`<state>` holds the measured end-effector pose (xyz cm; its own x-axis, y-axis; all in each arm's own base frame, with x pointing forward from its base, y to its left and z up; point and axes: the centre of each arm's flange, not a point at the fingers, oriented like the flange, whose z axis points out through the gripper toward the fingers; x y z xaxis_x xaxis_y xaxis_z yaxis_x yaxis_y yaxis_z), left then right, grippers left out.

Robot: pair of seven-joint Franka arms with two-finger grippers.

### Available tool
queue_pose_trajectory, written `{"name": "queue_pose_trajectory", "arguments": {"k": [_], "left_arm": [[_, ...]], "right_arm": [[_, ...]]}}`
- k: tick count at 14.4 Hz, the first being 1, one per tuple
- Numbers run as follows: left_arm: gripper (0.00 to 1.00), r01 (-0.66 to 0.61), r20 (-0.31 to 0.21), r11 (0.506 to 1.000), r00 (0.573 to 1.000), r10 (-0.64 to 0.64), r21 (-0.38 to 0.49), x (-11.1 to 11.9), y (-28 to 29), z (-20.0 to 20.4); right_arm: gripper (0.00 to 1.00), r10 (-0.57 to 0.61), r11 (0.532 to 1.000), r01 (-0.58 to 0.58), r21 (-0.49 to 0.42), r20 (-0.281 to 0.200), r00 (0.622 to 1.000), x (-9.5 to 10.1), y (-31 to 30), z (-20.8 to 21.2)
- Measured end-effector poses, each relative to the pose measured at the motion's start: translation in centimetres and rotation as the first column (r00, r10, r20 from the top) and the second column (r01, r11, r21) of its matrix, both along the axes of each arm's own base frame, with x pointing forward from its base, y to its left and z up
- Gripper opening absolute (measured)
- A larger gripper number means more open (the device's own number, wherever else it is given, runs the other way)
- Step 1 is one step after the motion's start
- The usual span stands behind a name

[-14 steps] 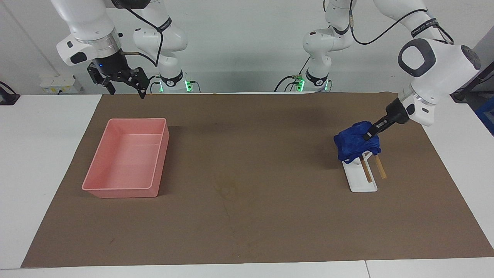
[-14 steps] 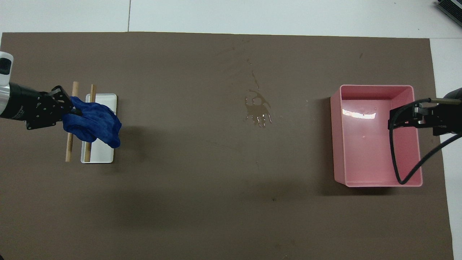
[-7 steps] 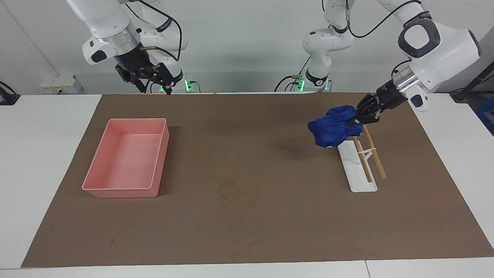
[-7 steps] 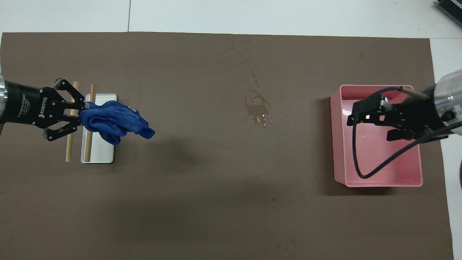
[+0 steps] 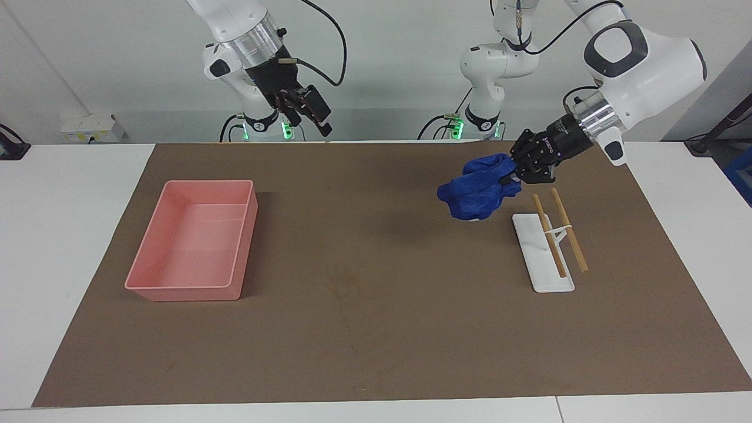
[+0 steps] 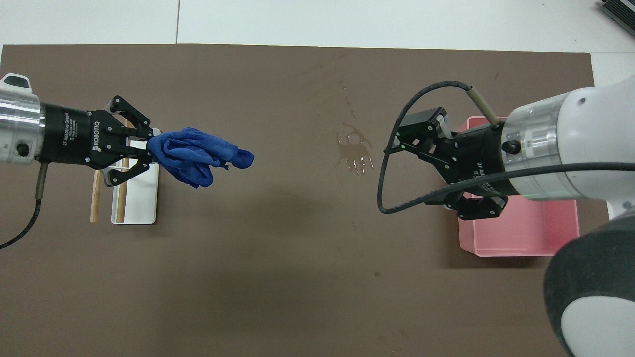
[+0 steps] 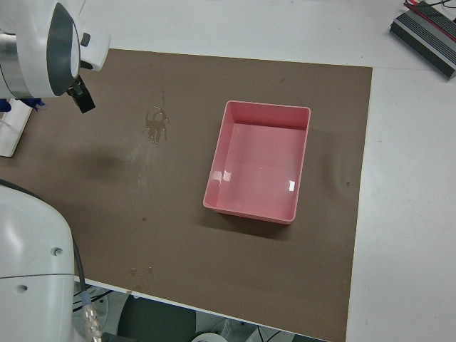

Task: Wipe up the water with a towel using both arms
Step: 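Extend the towel toward center while the right gripper reaches toward it, then grasp the blue towel with the right gripper from the left gripper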

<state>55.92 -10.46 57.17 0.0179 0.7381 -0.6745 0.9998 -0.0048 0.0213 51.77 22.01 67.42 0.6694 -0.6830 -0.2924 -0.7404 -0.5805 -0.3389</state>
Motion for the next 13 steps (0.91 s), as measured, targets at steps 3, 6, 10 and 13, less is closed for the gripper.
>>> {"name": "queue_pose_trajectory", "arguments": {"k": [3, 6, 10, 13], "left_arm": [[0.19, -0.069, -0.040, 0.997, 0.997, 0.067, -0.031, -0.3, -1.9, 1.0], [0.19, -0.146, -0.050, 0.988, 0.988, 0.143, -0.054, -0.7, -4.7, 2.5], [0.19, -0.184, -0.069, 0.980, 0.981, 0.179, -0.081, -1.2, -7.2, 3.2], [0.19, -0.175, -0.066, 0.980, 0.983, 0.170, -0.092, -1.8, -7.8, 3.8]], "right_arm": [[1.00, -0.189, 0.977, 0.193, 0.086, -0.054, 0.981, -0.7, 5.3, 0.3], [0.99, -0.297, 0.940, 0.312, 0.136, -0.122, 0.947, -1.7, 10.5, -0.5], [0.95, -0.380, 0.899, 0.408, 0.159, -0.182, 0.907, -1.2, 12.5, -1.6], [0.95, -0.380, 0.894, 0.412, 0.177, -0.188, 0.906, -1.8, 14.2, -1.8]]}}
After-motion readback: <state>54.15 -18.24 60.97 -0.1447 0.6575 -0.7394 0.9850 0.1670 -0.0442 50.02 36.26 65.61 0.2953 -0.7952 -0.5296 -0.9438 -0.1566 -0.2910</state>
